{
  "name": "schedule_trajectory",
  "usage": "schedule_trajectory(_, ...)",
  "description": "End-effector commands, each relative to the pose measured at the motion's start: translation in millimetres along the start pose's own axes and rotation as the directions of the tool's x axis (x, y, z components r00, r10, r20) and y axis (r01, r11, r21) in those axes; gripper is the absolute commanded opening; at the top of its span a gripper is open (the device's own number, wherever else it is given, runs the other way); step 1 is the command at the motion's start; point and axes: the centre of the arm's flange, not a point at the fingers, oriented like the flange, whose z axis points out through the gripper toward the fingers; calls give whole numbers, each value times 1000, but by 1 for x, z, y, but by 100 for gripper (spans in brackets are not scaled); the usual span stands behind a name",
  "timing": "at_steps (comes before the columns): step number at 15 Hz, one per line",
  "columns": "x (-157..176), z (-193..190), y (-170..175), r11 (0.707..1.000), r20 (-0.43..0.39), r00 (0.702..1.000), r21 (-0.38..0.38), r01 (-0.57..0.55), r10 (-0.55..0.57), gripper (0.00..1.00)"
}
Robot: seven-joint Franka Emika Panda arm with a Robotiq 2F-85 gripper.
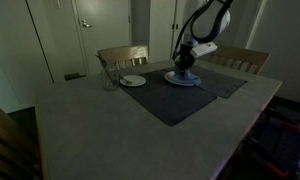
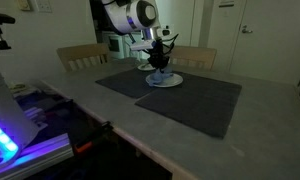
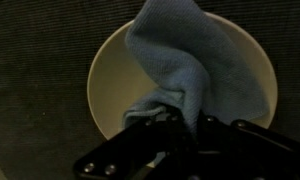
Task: Wipe the plate with the blue cloth
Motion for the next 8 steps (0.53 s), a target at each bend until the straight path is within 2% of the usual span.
schedule_trajectory(1, -1, 0, -1, 1000, 1, 1000, 2, -10, 10, 3)
schedule_trajectory(2, -1, 1, -1, 1000, 2, 1000, 2, -11, 11, 13)
schedule_trajectory(8, -1, 0, -1, 1000, 1, 1000, 2, -11, 11, 13)
